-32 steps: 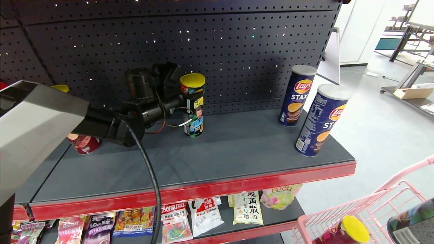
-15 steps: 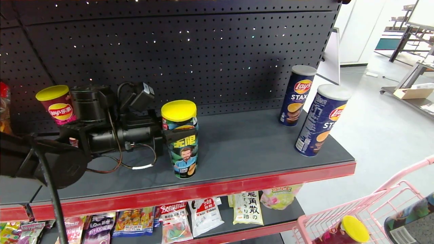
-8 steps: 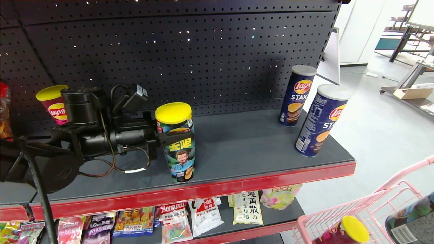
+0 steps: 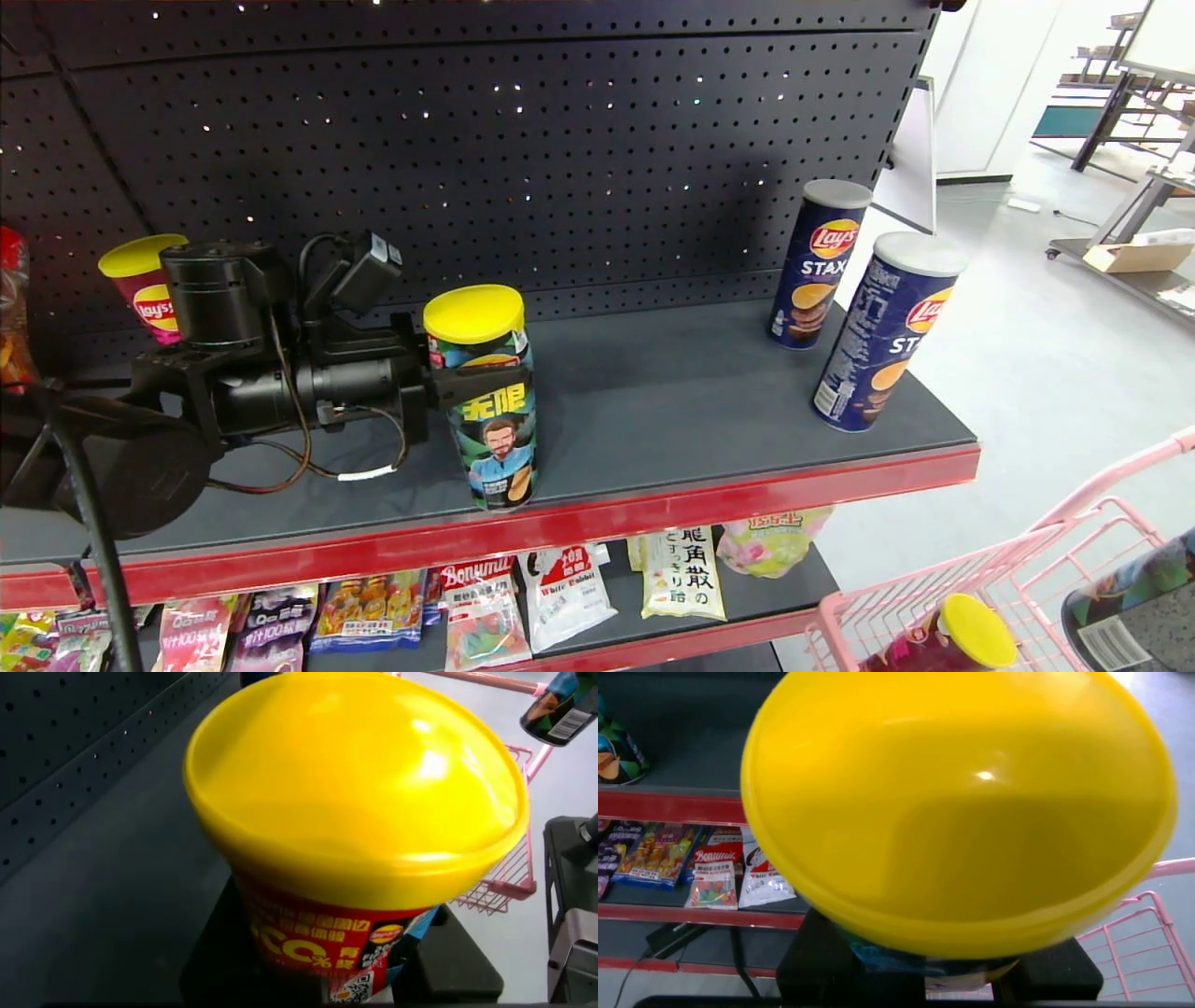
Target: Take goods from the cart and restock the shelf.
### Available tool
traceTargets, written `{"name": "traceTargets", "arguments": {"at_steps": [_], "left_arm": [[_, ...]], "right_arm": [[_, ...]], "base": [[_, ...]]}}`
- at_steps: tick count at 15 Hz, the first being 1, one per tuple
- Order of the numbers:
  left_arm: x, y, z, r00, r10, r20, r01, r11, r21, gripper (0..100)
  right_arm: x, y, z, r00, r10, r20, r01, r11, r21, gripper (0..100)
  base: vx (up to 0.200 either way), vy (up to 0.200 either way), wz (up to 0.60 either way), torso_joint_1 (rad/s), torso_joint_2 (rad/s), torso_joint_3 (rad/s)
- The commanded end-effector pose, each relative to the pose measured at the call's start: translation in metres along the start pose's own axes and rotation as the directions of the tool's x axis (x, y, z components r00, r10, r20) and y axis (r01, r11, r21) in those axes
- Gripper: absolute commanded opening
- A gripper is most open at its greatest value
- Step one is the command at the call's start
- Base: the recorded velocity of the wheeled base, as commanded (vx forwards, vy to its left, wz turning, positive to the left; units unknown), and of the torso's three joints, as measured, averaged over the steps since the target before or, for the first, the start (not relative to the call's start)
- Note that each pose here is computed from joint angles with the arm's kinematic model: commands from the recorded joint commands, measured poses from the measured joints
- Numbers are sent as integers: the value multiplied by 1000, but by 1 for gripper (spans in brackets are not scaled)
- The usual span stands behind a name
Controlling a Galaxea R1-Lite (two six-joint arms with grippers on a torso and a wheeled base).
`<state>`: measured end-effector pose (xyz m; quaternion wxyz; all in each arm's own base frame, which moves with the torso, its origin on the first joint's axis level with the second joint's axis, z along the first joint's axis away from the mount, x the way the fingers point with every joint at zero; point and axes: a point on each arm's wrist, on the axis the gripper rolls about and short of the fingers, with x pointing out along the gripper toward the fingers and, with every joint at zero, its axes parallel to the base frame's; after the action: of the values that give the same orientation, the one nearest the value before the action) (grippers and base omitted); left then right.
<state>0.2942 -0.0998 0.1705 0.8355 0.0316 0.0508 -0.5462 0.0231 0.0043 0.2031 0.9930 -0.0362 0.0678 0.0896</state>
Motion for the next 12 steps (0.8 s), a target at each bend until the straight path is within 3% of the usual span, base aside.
{"name": "traceTargets", "arguments": {"at_steps": [1, 7, 8, 9, 12], "left_arm": [[-1, -1, 2, 1000, 0, 5, 0, 1000, 4, 0], [-1, -2, -5, 1000, -5, -2, 5, 1000, 2, 0], [-1, -2, -11, 1000, -1, 9, 1, 1000, 14, 0], [-1, -1, -13, 1000, 1, 17, -1, 1000, 21, 100], [0, 1, -13, 999, 14, 32, -15, 999, 36, 100]], "right_arm": [[0, 0, 0, 1000, 1, 1, -1, 1000, 0, 0], [-1, 0, 1, 1000, 1, 4, -1, 1000, 0, 0], [-1, 0, 1, 1000, 0, 5, -1, 1000, 0, 0], [-1, 0, 1, 1000, 0, 5, -1, 1000, 0, 0], [0, 0, 1, 1000, 1, 2, -1, 1000, 0, 0]], "base": [[0, 0, 0, 0, 0, 0], [0, 0, 0, 0, 0, 0], [0, 0, 0, 0, 0, 0], [0, 0, 0, 0, 0, 0], [0, 0, 0, 0, 0, 0]]}}
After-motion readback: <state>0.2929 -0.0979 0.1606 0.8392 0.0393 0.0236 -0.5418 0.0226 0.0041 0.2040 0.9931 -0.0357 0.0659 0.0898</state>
